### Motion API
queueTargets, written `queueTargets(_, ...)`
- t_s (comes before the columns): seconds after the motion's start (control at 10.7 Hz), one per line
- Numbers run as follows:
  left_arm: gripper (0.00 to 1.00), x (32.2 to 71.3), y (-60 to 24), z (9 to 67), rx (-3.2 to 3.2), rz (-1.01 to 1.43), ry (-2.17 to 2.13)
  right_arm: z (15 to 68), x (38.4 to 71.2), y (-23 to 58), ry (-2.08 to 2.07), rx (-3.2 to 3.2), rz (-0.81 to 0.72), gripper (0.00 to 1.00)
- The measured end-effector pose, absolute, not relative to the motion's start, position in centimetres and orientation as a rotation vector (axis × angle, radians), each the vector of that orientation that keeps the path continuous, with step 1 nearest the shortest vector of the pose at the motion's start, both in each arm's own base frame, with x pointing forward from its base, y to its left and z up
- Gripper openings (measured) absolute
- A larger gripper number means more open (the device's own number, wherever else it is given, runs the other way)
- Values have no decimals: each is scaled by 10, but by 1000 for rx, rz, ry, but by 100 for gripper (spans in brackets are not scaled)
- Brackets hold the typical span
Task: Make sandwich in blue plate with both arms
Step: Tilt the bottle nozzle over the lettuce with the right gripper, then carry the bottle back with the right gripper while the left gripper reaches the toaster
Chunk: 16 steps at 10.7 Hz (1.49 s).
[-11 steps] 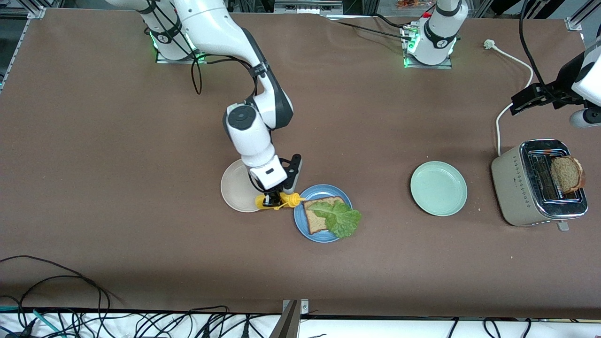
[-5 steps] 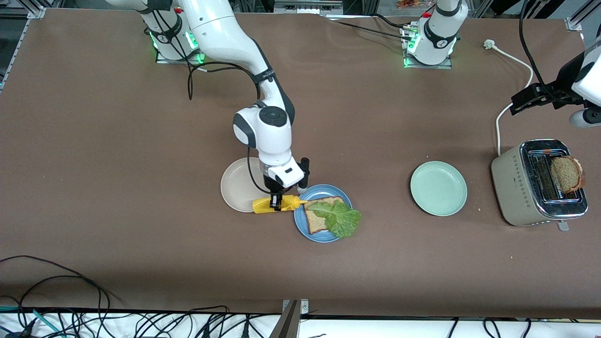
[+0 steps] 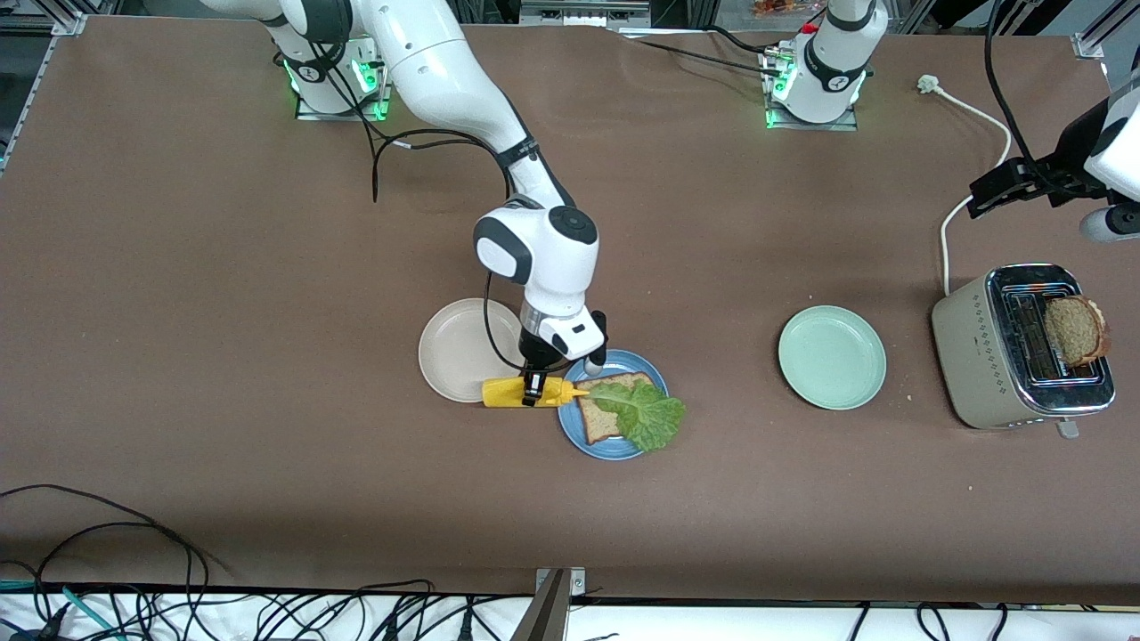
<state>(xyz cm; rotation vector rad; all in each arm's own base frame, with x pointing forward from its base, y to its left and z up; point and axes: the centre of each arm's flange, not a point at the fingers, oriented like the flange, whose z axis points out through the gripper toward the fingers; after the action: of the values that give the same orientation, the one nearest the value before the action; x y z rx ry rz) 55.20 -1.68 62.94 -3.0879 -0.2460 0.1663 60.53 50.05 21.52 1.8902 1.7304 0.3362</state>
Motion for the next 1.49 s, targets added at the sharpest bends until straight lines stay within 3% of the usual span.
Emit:
queueTargets(0.37, 100, 552, -17, 629, -3088, 166, -247, 199, 584, 517, 1638, 1799, 295, 8)
queueTargets(1.03, 100, 552, -16, 629, -3088, 167, -247, 197, 587, 516, 1623, 1779, 300, 8)
queueTargets(1.21, 100, 554, -16, 626, -3087, 175, -249, 226, 595, 520, 1589, 1861, 354, 8)
queueTargets(1.49, 100, 561, -15, 612, -3081, 214, -251, 313, 606, 507, 1551, 2066, 347, 8)
